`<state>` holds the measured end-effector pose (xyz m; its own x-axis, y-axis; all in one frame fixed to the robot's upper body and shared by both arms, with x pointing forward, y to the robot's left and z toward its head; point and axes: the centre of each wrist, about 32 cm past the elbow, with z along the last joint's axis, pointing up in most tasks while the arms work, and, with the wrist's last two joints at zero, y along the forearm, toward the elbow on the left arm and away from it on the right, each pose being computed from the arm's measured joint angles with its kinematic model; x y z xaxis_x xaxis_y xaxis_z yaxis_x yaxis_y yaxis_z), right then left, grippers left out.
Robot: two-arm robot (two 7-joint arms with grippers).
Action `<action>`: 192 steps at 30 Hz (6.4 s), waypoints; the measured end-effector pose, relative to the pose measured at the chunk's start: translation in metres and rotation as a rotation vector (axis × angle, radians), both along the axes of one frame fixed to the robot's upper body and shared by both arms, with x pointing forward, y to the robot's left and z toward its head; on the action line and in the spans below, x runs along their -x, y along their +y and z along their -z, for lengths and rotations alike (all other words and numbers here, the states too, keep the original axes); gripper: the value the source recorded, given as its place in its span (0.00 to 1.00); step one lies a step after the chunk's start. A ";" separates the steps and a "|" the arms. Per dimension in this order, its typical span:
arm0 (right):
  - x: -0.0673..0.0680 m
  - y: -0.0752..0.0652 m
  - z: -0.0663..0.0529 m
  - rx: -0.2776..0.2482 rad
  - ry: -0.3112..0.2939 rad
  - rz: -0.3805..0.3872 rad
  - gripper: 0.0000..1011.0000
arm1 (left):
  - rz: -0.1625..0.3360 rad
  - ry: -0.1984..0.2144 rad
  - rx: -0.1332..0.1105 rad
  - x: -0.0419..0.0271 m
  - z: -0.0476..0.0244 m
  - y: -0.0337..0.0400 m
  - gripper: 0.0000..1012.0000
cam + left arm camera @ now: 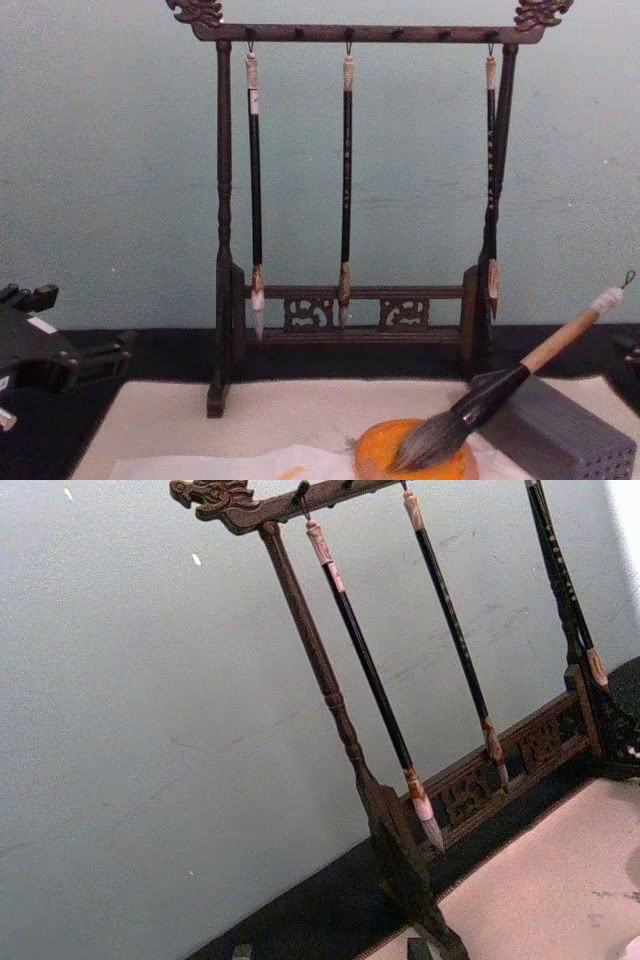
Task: Pick up the brush from the inkstone, write on the paper, then place the brush back to its original position.
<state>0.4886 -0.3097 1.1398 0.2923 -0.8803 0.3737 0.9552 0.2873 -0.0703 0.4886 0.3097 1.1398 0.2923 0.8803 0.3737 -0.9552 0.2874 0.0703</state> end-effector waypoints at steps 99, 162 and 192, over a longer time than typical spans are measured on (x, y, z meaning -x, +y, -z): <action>-0.034 0.003 -0.015 -0.958 0.444 0.048 0.99 | 0.000 0.000 0.000 0.0000 0.0000 0.0000 0.99; -0.064 0.029 -0.003 -1.159 0.514 0.101 0.79 | 0.000 0.000 0.000 0.0000 0.0000 0.0000 0.99; -0.064 0.029 -0.003 -1.160 0.515 0.101 0.19 | 0.000 0.000 0.000 0.0000 0.0000 0.0000 0.99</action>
<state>0.5526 -0.2808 1.1428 0.0867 -0.6403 -0.7632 0.9137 0.3565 -0.1952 0.4886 0.3097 1.1398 0.2923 0.8803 0.3737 -0.9552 0.2873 0.0703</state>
